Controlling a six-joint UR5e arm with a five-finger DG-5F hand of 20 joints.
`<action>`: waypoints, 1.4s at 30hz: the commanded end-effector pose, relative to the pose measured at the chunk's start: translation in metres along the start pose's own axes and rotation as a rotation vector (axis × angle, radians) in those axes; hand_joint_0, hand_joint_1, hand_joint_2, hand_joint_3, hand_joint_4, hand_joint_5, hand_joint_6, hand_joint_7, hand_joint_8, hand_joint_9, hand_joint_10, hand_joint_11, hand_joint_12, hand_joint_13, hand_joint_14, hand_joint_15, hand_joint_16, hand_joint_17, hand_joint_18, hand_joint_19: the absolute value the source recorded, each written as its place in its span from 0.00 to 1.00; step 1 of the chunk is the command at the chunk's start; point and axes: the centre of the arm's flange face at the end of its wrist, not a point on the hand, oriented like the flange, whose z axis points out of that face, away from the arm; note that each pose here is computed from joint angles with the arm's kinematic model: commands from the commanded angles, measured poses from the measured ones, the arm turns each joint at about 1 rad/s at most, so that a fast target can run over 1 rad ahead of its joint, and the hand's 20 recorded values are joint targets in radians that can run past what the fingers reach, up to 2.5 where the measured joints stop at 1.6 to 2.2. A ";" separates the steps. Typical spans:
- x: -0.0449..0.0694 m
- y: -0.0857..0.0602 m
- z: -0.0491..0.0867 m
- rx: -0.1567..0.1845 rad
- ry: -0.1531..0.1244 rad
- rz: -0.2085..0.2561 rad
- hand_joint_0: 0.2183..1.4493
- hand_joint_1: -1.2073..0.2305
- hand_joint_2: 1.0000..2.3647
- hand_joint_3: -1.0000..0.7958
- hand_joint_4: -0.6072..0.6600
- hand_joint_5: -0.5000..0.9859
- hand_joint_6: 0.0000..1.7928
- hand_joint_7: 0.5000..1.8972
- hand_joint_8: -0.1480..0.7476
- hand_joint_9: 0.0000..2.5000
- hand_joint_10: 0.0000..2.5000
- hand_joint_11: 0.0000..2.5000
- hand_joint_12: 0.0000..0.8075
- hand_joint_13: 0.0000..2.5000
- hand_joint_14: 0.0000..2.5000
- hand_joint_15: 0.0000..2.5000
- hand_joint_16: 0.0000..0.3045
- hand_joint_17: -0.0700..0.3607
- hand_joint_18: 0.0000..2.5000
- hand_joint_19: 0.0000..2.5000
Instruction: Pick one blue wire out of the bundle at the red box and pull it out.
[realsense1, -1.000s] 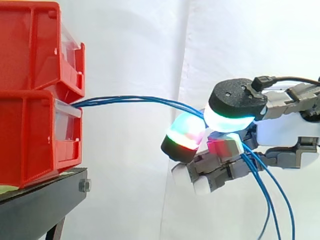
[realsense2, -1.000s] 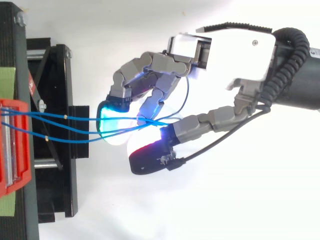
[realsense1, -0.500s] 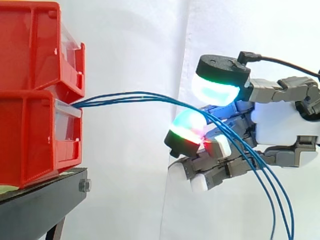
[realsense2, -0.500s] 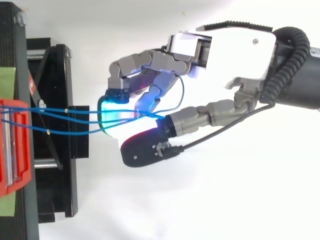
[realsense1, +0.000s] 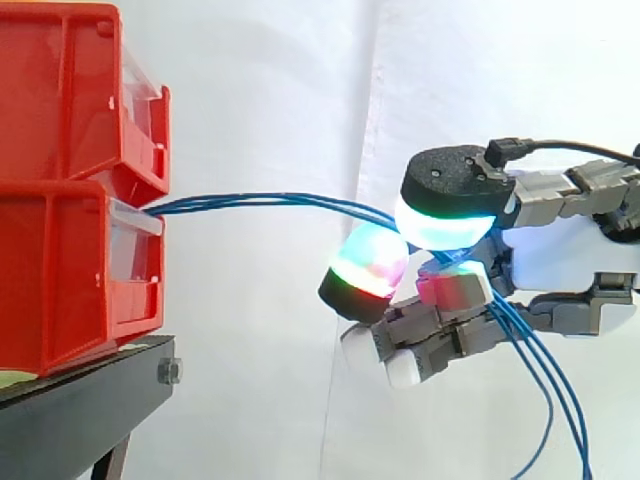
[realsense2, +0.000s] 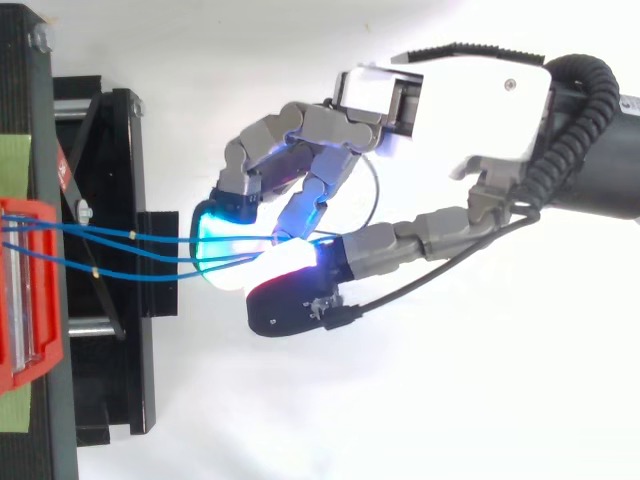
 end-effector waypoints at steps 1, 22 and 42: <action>0.000 -0.001 0.000 0.002 -0.001 0.000 0.33 0.25 0.01 0.52 0.61 0.24 0.46 0.20 0.48 0.47 0.01 0.44 0.49 0.24 0.01 0.17 0.20 0.48 0.19 0.22; 0.000 0.000 0.000 0.000 0.001 0.000 0.31 0.39 0.01 0.40 0.65 0.31 0.28 0.61 0.45 0.47 0.01 0.33 0.45 0.24 0.01 0.16 0.18 0.45 0.17 0.24; 0.000 0.000 0.000 -0.001 -0.004 0.000 0.26 0.30 0.01 0.38 0.68 0.27 0.35 0.42 0.45 0.42 0.01 0.38 0.48 0.21 0.01 0.17 0.20 0.47 0.17 0.24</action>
